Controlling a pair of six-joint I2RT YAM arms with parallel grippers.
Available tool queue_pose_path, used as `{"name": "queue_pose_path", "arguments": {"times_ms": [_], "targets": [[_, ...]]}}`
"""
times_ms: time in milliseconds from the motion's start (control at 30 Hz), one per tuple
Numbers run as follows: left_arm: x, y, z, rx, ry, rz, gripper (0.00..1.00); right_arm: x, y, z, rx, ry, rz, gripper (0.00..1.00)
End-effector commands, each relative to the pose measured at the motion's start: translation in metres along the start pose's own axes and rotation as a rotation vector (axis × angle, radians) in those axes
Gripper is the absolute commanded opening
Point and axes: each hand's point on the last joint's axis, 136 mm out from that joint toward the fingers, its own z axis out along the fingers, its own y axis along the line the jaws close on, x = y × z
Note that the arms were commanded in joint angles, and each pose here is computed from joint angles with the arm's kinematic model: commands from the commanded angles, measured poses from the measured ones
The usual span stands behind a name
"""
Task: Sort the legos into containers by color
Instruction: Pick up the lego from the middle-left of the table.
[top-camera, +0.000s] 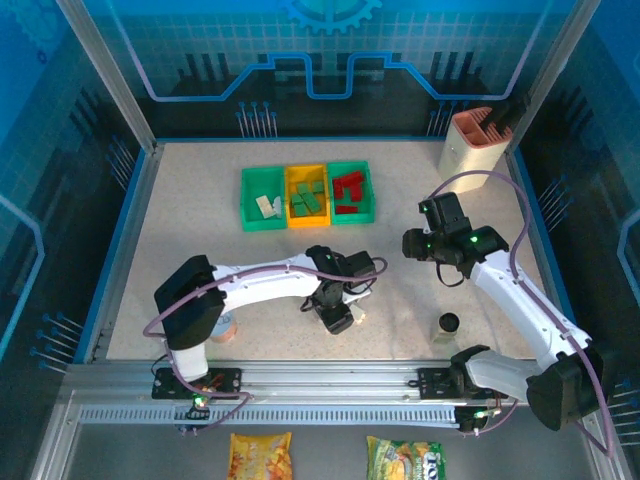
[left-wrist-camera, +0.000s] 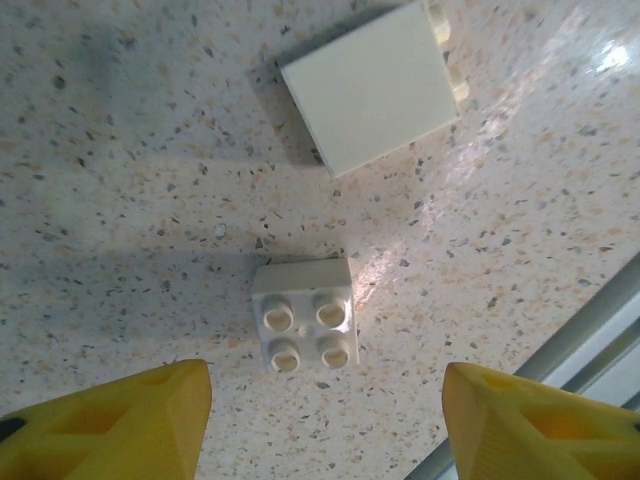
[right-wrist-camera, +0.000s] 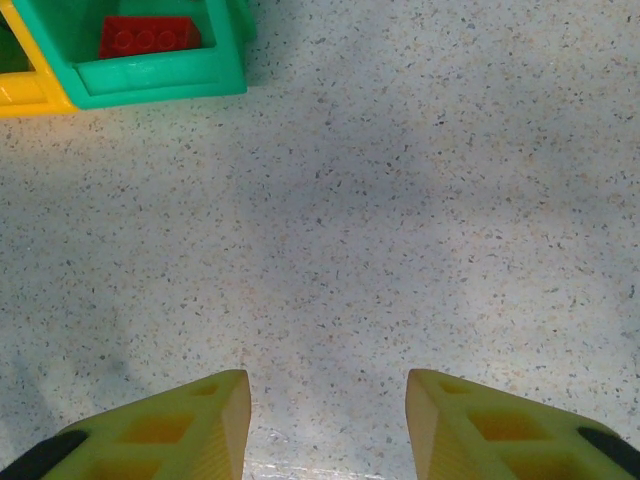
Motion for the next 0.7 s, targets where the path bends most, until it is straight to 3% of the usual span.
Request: {"name": "queue_pose_path", "arguments": {"times_ms": [0,667], "targets": [[0.010,-0.001,0.011,-0.009,0.075,0.015,0.64,0.006,-0.002,-0.005,0.013,0.005,-0.012,0.46],[0.021,0.001,0.037,-0.023,0.146,-0.039,0.54,0.003,-0.001,-0.009,0.010,0.007,-0.018,0.46]]}}
